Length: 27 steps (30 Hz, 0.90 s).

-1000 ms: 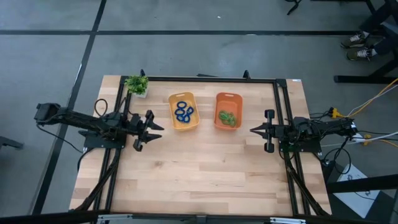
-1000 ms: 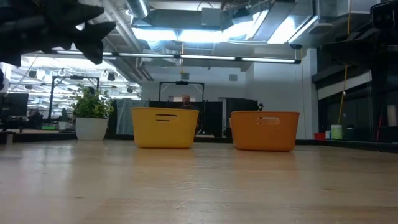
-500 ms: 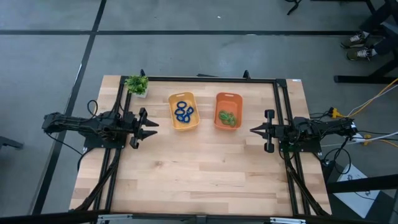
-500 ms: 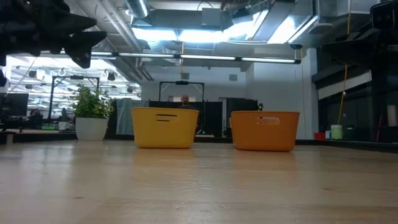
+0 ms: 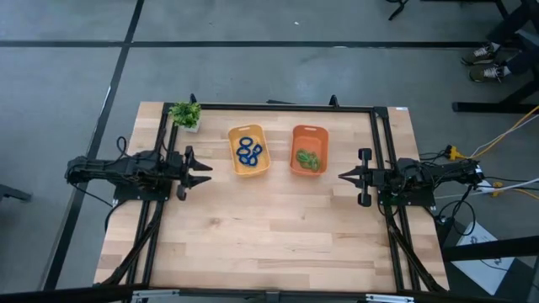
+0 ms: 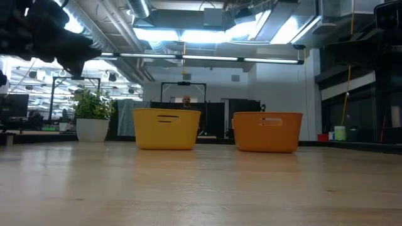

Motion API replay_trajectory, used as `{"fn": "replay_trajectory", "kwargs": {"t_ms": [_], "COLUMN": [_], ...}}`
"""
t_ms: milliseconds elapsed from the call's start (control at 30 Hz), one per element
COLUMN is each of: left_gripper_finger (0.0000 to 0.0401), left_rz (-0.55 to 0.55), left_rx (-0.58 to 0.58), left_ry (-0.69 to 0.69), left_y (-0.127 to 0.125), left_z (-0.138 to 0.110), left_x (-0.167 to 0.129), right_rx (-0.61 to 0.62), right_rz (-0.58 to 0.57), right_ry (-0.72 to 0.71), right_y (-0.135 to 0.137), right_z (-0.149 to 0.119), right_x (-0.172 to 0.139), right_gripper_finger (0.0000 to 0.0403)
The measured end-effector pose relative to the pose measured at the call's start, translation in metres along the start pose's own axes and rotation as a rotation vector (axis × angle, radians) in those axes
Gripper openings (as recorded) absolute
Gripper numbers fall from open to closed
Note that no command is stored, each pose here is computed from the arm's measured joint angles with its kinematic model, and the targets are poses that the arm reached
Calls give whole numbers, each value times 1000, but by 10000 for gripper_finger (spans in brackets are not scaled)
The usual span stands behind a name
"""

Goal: Sort spring keychains
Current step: Return to Home Position

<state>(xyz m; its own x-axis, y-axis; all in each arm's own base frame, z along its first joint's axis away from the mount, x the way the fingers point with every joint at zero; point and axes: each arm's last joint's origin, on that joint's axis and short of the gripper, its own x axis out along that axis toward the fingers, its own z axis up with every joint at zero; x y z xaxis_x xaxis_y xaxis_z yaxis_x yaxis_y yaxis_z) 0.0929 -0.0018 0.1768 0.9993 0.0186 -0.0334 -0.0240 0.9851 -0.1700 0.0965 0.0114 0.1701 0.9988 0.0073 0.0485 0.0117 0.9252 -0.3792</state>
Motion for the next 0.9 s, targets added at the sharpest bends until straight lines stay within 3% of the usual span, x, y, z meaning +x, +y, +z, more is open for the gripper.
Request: {"fn": "replay_trajectory", "kwargs": {"t_ms": [267, 900], "left_gripper_finger": [149, 151], "left_rz": [-27, -49], "left_rx": [-9, -13], "left_ry": [95, 102], "left_y": [0, -1], "left_z": [-7, -7], "left_x": [0, 0], "right_rx": [0, 0], "right_rz": [0, 0], "right_ry": [0, 1], "right_y": [0, 0], "right_z": [0, 0], "right_x": [0, 0], "right_gripper_finger": [16, 16]}}
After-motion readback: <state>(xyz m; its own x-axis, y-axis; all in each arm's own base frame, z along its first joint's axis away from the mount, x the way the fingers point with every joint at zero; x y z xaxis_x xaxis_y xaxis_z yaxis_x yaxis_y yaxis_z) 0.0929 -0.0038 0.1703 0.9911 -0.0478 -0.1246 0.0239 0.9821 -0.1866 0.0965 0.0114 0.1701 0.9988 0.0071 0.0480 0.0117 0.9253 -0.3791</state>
